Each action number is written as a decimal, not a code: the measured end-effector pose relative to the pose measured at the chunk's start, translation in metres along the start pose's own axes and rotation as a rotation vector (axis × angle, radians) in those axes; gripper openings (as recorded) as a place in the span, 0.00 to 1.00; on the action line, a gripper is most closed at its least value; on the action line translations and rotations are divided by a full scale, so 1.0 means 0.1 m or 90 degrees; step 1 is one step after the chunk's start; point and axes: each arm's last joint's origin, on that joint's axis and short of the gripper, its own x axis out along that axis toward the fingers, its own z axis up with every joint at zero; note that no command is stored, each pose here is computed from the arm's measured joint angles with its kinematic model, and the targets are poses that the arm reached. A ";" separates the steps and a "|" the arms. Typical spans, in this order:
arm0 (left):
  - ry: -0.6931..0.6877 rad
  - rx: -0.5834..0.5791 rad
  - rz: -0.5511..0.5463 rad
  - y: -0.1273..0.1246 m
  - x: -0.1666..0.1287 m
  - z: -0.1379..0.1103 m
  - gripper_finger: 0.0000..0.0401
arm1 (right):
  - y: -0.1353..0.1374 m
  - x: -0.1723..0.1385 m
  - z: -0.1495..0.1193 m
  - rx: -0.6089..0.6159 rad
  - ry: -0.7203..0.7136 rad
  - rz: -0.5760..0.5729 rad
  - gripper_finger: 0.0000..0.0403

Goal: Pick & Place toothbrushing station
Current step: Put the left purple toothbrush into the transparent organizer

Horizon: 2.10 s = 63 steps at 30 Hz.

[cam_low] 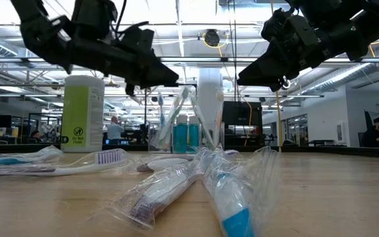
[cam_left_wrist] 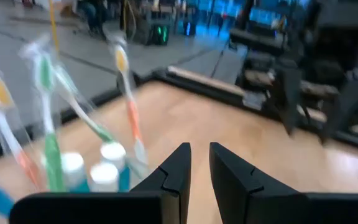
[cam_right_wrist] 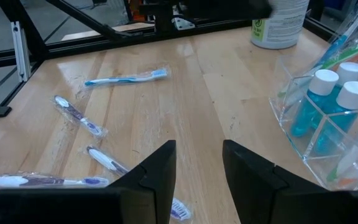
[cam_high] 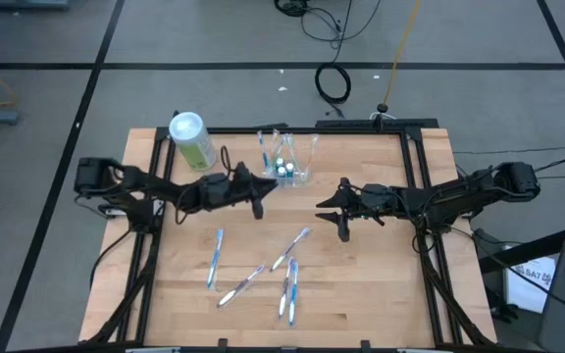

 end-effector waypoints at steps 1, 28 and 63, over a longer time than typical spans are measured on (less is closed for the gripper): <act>0.017 -0.001 -0.003 -0.05 -0.03 0.00 0.16 | 0.00 0.00 0.00 0.000 0.000 0.000 0.32; 0.257 -0.174 -0.135 -1.00 -0.81 -0.25 0.16 | 0.00 0.00 0.00 0.040 0.000 0.002 0.32; 0.704 -0.131 0.065 -1.86 -0.58 -0.58 0.16 | 0.00 0.00 0.00 0.050 0.000 0.001 0.32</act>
